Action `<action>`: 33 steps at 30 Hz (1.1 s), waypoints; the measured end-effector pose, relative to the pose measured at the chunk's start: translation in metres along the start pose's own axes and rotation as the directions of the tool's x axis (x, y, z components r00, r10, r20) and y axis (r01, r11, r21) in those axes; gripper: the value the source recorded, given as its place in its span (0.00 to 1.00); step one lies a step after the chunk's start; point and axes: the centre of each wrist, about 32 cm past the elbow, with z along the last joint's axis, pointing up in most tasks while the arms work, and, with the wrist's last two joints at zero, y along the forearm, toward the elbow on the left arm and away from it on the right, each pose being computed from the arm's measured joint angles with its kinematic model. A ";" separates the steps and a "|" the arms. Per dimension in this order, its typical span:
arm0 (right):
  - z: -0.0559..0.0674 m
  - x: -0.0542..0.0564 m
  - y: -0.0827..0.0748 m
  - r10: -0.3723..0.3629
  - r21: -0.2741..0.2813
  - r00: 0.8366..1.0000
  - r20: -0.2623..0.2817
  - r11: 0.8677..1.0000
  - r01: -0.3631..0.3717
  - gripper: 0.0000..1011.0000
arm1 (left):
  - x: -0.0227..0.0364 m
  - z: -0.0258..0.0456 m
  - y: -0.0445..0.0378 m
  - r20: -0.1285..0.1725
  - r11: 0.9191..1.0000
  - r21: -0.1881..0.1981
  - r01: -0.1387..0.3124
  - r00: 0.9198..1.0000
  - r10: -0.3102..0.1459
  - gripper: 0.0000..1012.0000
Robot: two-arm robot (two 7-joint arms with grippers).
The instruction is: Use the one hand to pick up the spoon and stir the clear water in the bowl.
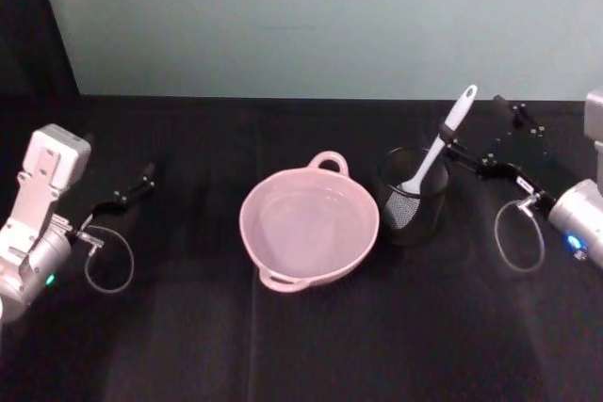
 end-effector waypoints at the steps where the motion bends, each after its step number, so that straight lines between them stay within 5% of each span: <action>1: 0.000 -0.001 -0.002 -0.004 0.000 1.000 0.017 1.000 0.004 0.99 | 0.0000 0.0000 0.0000 0.000 1.000 0.000 0.000 1.000 0.000 1.00; 7: -0.002 -0.005 -0.024 -0.070 0.005 0.992 0.102 0.998 0.070 0.99 | 0.0000 0.0000 0.0000 0.000 1.000 0.000 0.000 1.000 0.000 1.00; 14: -0.010 -0.002 -0.045 -0.167 0.018 0.978 0.126 0.986 0.166 0.99 | 0.0000 0.0000 0.0000 0.000 1.000 0.000 0.000 1.000 0.000 1.00; 25: -0.034 0.015 -0.054 -0.302 -0.003 0.941 0.154 0.952 0.306 0.99 | 0.0000 0.0000 0.0000 0.000 1.000 0.000 0.000 1.000 0.000 1.00; 33: -0.040 0.019 -0.052 -0.324 -0.041 0.935 0.144 0.942 0.333 0.99 | 0.0000 0.0000 0.0000 0.000 1.000 0.000 0.000 1.000 0.000 1.00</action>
